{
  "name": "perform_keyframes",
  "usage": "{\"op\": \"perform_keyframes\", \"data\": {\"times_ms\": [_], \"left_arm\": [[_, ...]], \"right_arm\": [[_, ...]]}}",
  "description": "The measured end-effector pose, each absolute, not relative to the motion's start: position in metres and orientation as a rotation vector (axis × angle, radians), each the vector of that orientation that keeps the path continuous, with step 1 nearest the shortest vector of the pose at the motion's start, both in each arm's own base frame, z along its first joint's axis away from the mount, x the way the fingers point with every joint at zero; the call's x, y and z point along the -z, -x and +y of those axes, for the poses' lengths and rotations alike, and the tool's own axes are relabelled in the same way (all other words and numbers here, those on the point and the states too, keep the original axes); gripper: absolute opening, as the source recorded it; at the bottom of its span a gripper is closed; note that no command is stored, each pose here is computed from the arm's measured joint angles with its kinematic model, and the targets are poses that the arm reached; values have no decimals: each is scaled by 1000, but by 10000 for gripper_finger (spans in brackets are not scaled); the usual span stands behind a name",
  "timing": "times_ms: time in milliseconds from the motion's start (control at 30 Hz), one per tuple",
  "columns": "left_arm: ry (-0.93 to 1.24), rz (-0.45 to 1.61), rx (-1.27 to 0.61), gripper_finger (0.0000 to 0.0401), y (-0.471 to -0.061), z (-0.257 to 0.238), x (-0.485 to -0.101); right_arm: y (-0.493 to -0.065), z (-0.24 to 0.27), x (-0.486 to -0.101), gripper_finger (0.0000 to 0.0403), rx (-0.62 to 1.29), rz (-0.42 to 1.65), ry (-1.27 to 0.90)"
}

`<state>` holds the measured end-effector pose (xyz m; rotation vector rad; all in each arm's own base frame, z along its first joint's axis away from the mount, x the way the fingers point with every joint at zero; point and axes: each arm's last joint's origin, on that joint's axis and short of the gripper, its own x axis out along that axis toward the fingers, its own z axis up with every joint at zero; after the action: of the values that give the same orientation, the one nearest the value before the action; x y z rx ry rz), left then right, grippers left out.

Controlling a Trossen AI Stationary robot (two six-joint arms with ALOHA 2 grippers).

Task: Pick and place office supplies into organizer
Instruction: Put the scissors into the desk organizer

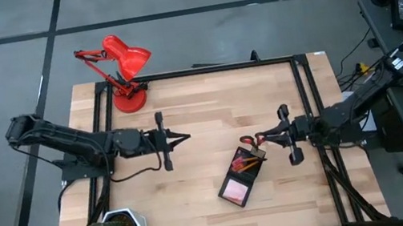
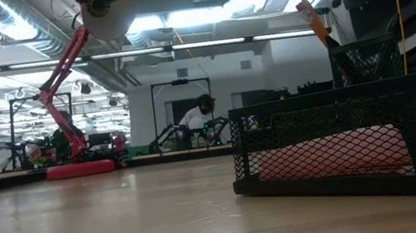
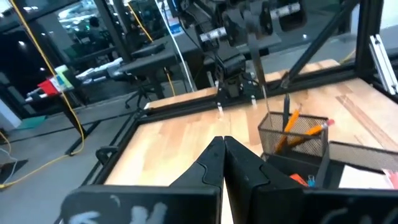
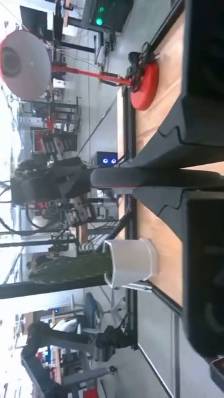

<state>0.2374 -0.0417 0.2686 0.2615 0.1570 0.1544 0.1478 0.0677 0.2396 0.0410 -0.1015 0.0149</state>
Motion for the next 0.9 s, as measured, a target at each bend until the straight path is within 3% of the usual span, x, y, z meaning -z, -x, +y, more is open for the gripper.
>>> {"op": "perform_keyframes", "data": {"times_ms": [567,900], "left_arm": [[-228,139,-155,3,-236,-33,-258],[-228,139,-156,3,-236,-33,-258]], "right_arm": [[-131,57,-184,25,-12,-133,-116],[-130,57,-178,25,-36,-108,-84]]}}
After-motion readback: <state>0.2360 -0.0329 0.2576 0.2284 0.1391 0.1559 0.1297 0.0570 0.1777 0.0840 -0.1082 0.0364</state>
